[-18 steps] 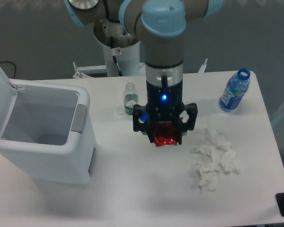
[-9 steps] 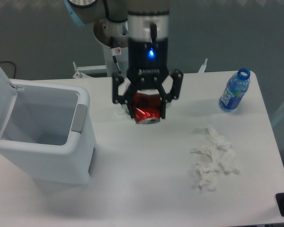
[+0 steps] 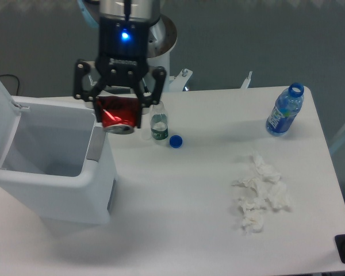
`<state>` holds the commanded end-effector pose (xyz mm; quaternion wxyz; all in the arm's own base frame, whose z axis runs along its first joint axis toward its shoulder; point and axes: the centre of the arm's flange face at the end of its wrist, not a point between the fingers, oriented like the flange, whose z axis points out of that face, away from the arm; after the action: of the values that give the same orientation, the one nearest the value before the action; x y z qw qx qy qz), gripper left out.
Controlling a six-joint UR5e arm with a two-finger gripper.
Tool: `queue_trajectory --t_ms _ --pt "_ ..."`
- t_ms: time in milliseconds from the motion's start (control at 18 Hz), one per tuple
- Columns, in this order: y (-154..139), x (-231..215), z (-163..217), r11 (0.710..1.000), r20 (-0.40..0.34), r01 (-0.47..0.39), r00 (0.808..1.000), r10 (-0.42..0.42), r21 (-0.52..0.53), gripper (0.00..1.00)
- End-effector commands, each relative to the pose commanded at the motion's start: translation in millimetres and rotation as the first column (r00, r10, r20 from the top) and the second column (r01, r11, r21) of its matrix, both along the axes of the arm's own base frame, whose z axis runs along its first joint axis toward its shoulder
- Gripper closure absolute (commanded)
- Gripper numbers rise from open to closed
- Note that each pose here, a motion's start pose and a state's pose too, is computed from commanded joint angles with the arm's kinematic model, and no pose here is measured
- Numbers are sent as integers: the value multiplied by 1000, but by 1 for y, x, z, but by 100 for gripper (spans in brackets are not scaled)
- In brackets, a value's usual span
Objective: Place the cans in the trash can
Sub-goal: 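Carry the held red can up and over the white trash bin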
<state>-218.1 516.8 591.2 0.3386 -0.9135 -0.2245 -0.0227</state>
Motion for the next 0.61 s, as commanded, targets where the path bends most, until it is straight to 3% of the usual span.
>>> queue_trajectory --t_ms 611 --pt "24 37 -15 995 50 100 994 -100 4 28"
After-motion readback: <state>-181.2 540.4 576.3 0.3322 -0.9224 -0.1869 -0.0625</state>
